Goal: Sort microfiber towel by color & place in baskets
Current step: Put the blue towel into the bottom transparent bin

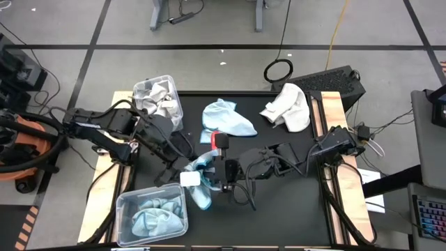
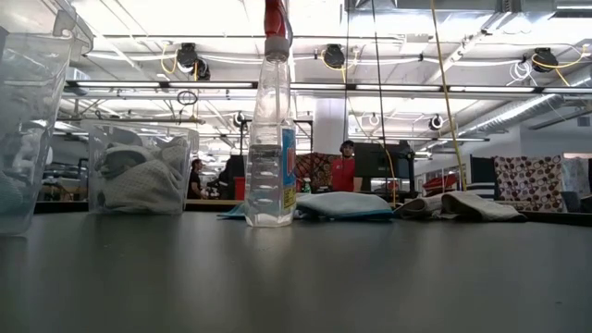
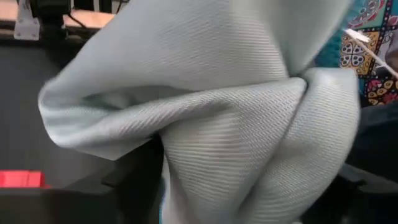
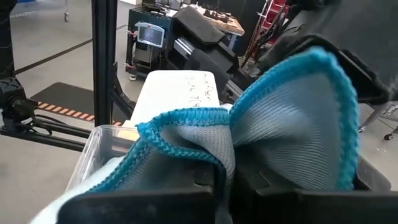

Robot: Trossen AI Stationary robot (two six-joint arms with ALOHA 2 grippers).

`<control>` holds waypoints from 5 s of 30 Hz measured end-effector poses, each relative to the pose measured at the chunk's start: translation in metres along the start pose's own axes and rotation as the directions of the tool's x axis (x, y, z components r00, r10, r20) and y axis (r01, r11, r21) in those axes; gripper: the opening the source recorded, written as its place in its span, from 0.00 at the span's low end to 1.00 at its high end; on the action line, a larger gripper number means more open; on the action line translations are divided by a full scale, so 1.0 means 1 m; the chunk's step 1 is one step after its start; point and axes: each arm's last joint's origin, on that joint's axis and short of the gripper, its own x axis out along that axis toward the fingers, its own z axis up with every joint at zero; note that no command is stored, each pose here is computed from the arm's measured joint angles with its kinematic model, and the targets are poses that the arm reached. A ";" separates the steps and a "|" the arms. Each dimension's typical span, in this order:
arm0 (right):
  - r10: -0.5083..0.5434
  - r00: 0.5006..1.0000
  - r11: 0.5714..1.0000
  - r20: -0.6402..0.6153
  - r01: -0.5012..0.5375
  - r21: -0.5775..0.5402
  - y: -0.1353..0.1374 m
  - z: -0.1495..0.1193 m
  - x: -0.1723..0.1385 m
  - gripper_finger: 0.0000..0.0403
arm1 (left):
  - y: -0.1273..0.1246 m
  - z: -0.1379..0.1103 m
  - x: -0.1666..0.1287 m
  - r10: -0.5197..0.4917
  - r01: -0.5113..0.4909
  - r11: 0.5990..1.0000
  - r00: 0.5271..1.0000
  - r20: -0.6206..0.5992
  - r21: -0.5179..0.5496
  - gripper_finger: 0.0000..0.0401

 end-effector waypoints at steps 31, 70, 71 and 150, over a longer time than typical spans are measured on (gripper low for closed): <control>0.061 0.976 0.994 -0.210 -0.041 0.097 0.011 -0.015 -0.017 0.54 | -0.048 -0.045 -0.052 -0.088 0.076 0.995 0.967 -0.237 -0.056 0.07; 0.047 0.713 0.994 -0.699 0.038 0.106 -0.001 -0.039 -0.108 0.49 | -0.102 -0.175 0.054 0.096 -0.193 0.978 0.752 -0.652 -0.079 0.09; 0.029 0.701 0.995 -0.712 0.050 0.091 -0.002 -0.041 -0.111 0.49 | -0.102 -0.178 0.061 0.103 -0.209 0.974 0.743 -0.661 -0.083 0.09; -0.069 0.497 0.969 -0.865 0.241 0.061 -0.130 -0.164 -0.034 0.49 | -0.042 -0.109 -0.051 0.558 -0.543 0.830 0.810 -0.180 0.129 0.59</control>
